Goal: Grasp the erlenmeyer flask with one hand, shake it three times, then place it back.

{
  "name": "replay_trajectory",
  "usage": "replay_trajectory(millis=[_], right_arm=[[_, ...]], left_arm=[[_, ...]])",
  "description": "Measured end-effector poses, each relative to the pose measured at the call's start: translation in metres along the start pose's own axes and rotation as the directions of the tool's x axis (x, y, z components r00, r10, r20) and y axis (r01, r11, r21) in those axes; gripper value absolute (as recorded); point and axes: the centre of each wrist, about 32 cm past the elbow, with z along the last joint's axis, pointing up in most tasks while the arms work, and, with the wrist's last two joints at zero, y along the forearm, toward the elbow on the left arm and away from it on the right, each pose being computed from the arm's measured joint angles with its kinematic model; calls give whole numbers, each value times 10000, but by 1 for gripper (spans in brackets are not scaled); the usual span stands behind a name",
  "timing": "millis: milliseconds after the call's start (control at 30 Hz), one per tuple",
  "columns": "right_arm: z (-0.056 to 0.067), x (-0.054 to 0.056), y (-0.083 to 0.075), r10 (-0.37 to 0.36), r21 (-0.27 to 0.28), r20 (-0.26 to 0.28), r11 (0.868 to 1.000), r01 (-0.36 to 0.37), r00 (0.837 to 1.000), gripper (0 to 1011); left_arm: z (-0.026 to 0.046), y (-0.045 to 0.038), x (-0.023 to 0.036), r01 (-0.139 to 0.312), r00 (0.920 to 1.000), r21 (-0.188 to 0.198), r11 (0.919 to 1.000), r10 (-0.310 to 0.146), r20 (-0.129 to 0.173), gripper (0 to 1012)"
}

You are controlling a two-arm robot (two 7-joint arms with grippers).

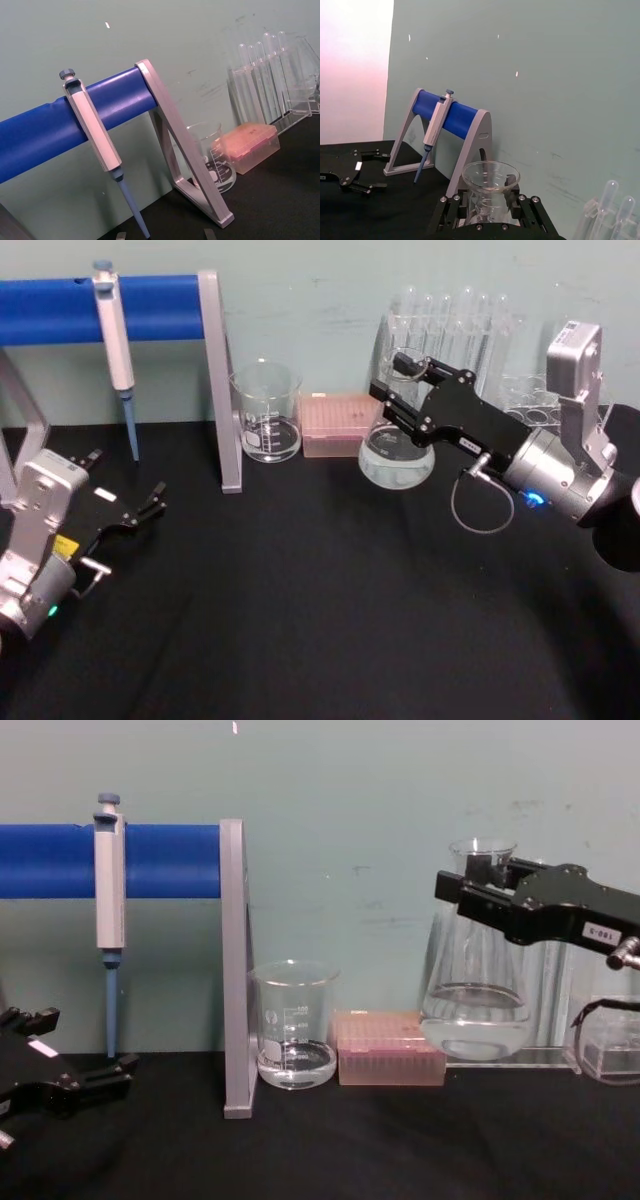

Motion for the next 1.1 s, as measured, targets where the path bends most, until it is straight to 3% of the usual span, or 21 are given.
replay_trajectory(millis=[267,600,867,1100], right_arm=[[-9,-21,9,10,38,-50,10000,-10,10000,469],[-27,-118,90,743,213,-174,9970,-740,9971,469],[-49,-275,204,1737,436,-431,9842,-1719,9838,469],[-60,-443,339,2777,643,-659,9597,-2737,9584,469]], left_arm=[[0,0,0,1,10000,1,10000,-1,0,1001],[0,0,0,0,10000,0,10000,0,0,1001],[0,0,0,0,10000,0,10000,0,0,1001],[0,0,0,0,10000,1,10000,0,0,1001]])
